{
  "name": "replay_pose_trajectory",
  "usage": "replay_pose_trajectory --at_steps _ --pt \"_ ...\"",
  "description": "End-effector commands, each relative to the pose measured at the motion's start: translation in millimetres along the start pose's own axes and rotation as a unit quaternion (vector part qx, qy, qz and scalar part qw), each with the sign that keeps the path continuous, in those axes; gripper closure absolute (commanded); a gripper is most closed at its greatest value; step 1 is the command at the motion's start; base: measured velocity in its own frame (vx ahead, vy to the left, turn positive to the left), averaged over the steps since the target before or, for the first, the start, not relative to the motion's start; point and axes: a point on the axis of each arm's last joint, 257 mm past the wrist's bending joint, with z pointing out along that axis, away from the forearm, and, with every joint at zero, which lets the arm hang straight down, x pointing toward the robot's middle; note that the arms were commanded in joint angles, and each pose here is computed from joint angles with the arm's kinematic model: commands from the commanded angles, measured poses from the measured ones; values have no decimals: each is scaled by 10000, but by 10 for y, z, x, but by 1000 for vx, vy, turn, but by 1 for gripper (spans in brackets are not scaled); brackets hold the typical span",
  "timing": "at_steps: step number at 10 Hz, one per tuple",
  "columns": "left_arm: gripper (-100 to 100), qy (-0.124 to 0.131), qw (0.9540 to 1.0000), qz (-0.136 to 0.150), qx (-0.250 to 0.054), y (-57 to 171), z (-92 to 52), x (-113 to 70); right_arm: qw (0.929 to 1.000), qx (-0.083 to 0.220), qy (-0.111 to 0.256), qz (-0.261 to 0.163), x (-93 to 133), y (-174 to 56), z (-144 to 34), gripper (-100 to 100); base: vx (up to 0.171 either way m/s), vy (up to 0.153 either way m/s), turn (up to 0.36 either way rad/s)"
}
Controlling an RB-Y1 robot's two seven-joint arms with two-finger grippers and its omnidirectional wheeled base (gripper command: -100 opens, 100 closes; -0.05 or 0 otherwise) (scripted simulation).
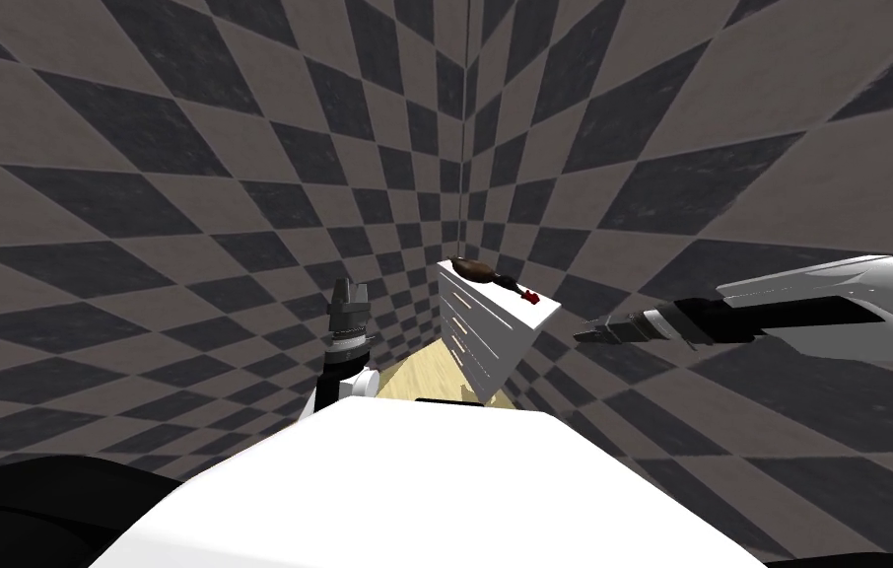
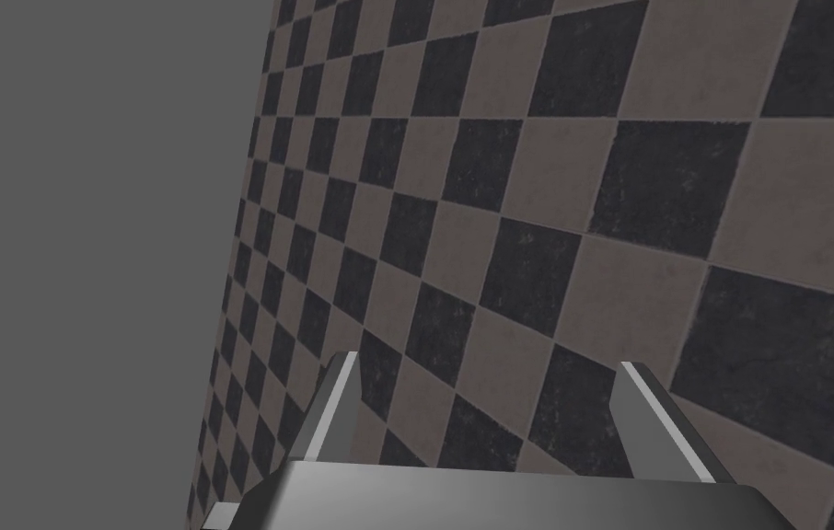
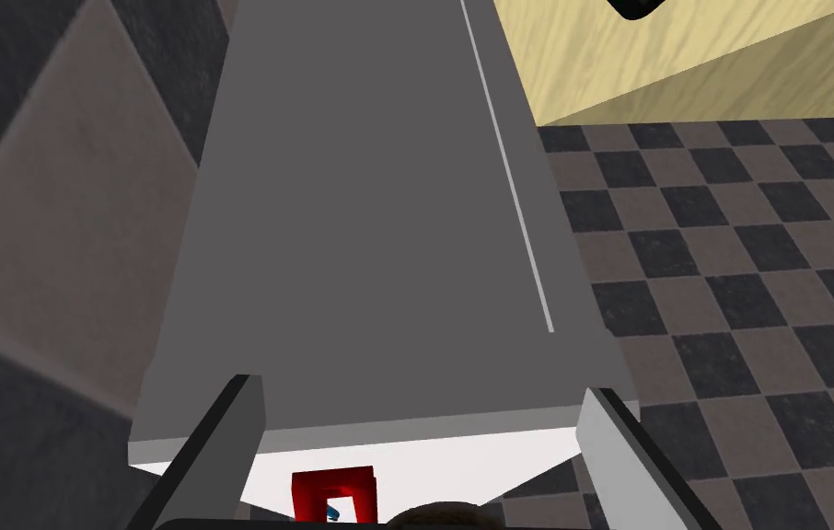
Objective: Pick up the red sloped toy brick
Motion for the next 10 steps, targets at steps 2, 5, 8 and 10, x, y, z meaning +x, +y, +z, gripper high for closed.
replay_pose_trajectory --at_steps 2,5,8,10 --pt "0 0 10000 0 0 0 0 0 9995 135 266 -141 3 -87 -72 -100 97 51 42" --pt "0 0 10000 0 0 0 0 0 9970 321 636 -317 6 -213 -179 -100 109 81 55" --pt "0 0 10000 0 0 0 0 0 9921 494 1046 -480 25 -332 -286 -100 144 79 73" --pt "0 0 10000 0 0 0 0 0 9889 561 1266 -536 62 -382 -333 -100 173 92 65"
